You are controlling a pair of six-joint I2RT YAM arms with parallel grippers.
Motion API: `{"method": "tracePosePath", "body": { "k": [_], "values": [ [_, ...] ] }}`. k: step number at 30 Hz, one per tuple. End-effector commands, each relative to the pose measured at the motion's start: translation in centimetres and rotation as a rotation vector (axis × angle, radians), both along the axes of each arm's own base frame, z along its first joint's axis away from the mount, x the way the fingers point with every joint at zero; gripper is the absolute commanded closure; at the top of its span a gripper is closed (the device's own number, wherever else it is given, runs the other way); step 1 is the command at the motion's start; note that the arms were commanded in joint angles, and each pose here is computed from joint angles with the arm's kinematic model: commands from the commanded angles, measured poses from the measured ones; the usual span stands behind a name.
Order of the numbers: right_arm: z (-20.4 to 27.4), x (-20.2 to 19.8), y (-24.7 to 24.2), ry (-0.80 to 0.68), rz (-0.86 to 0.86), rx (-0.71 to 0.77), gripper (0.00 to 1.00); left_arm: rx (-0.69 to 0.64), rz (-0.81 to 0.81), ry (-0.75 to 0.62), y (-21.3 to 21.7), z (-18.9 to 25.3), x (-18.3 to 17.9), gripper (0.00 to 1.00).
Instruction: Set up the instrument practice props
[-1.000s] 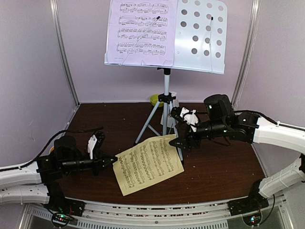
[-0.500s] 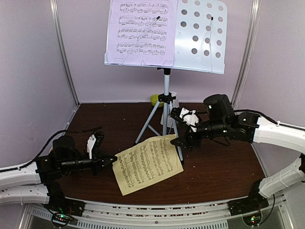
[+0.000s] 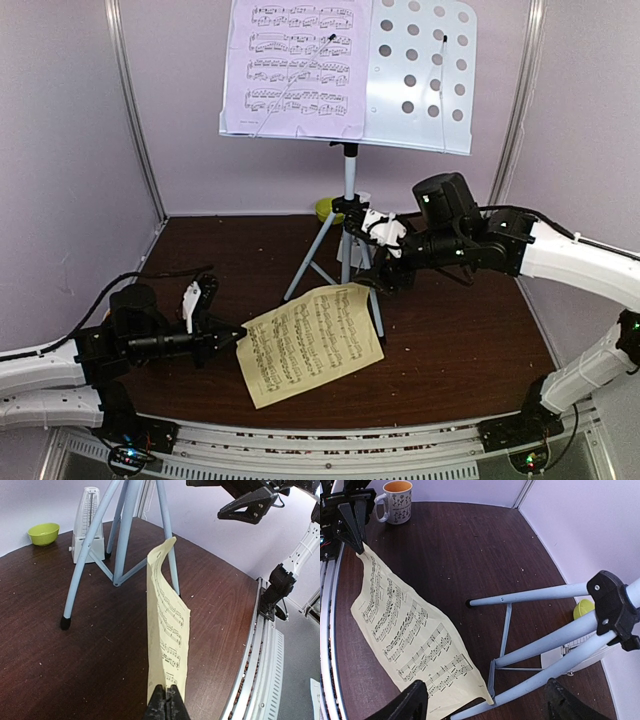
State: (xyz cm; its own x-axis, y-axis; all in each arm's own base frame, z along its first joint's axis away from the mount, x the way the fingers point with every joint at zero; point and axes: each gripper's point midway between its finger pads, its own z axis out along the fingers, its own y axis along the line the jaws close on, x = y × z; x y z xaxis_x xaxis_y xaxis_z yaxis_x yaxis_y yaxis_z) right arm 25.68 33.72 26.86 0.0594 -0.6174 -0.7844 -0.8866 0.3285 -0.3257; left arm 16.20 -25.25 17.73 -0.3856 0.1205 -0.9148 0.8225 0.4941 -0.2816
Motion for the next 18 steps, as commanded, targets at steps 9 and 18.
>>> {"method": "tracePosePath", "body": {
  "k": [9, 18],
  "values": [
    [-1.0, -0.6, 3.4, 0.042, 0.182, -0.15, 0.2, -0.05, -0.027, -0.052, -0.8, 2.1, 0.1, 1.0],
    [-3.3, -2.7, 8.2, 0.055, 0.358, -0.259, 0.2, -0.053, -0.028, -0.057, -0.8, 2.2, 0.0, 1.0]
  ]
}}
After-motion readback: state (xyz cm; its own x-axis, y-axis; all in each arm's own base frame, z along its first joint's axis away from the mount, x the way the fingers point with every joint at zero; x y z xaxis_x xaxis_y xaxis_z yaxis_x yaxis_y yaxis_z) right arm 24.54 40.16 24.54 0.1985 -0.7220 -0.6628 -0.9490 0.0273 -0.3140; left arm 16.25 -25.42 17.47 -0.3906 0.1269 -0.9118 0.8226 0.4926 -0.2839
